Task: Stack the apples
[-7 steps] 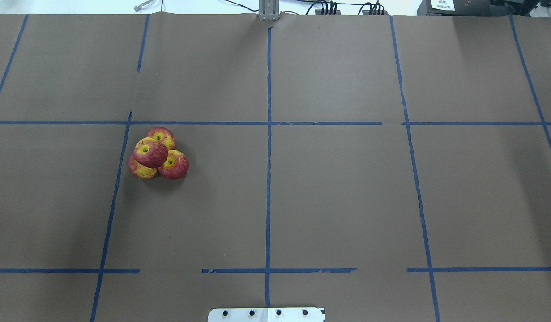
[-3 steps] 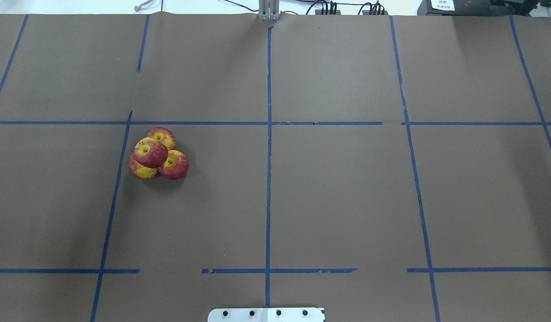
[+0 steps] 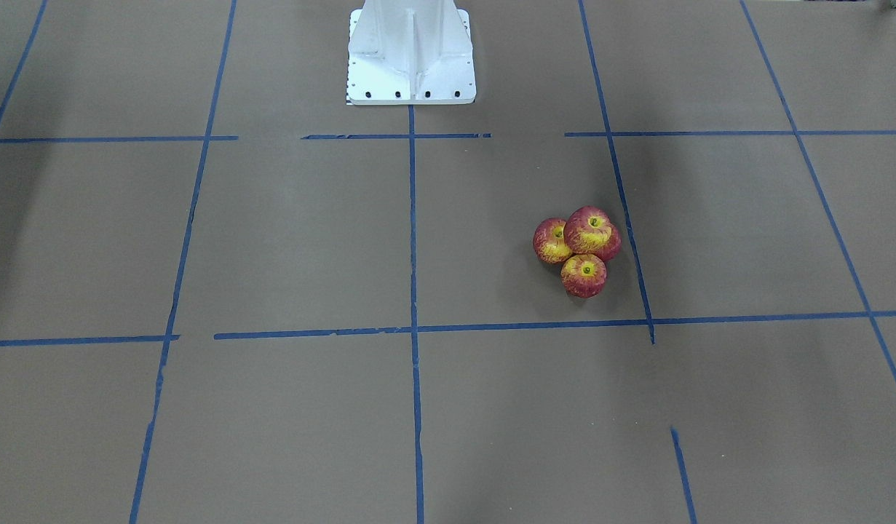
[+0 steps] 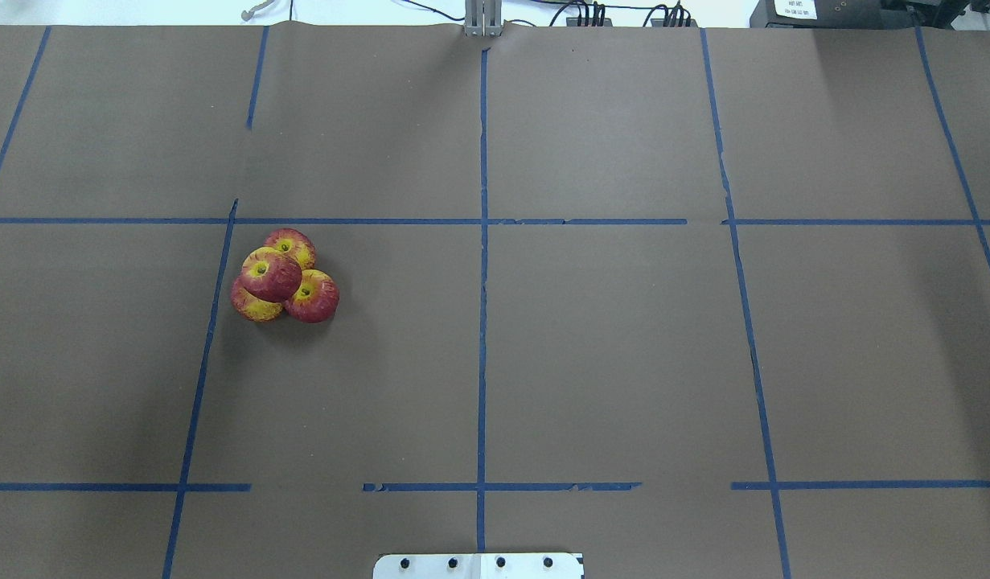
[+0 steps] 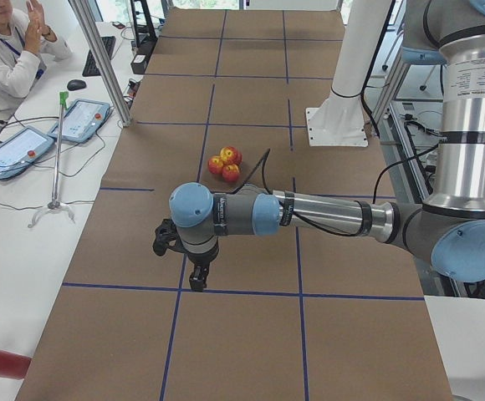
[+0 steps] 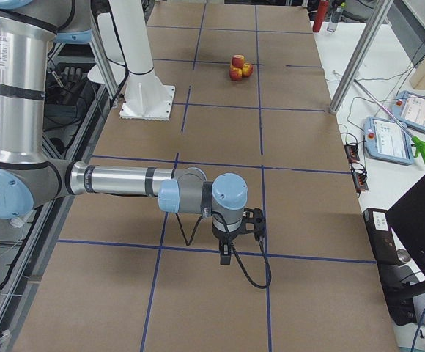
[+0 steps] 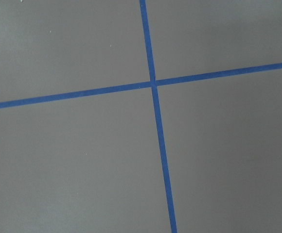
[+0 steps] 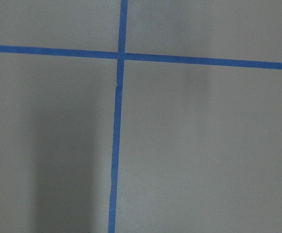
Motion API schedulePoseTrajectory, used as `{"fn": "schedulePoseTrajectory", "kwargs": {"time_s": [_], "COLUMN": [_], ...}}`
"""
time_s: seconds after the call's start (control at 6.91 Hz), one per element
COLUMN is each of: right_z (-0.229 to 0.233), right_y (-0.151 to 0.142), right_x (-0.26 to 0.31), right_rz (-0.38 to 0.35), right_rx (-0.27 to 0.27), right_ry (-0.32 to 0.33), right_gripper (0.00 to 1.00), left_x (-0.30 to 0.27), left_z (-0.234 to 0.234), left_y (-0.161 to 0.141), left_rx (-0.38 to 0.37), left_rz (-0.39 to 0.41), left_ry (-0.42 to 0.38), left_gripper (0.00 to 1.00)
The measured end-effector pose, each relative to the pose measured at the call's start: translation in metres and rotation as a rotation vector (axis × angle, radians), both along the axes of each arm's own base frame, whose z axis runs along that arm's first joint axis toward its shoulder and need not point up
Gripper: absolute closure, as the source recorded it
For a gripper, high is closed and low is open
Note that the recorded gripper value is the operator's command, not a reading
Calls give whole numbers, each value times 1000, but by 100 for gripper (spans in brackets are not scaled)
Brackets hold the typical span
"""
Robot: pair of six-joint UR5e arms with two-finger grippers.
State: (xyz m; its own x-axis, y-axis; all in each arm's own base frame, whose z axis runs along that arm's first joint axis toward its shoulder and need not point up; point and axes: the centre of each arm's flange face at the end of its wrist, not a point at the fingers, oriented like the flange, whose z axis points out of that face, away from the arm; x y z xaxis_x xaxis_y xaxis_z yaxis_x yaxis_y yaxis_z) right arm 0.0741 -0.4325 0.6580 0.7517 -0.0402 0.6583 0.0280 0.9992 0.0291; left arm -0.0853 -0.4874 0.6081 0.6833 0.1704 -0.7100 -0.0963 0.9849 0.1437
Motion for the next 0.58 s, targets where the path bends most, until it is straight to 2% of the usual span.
{"fn": "schedulePoseTrajectory", "kwargs": {"time_s": [0.58], "right_z": [0], "right_y": [0], "right_x": [0], "right_rz": [0], "right_rx": [0], "right_ry": [0], "right_gripper": [0], "left_x": [2], "left_z": [9], "left_y": [-1], "left_rx": [-20], "left_rz": [4], "left_ry": [-2], "left_gripper": [0]}}
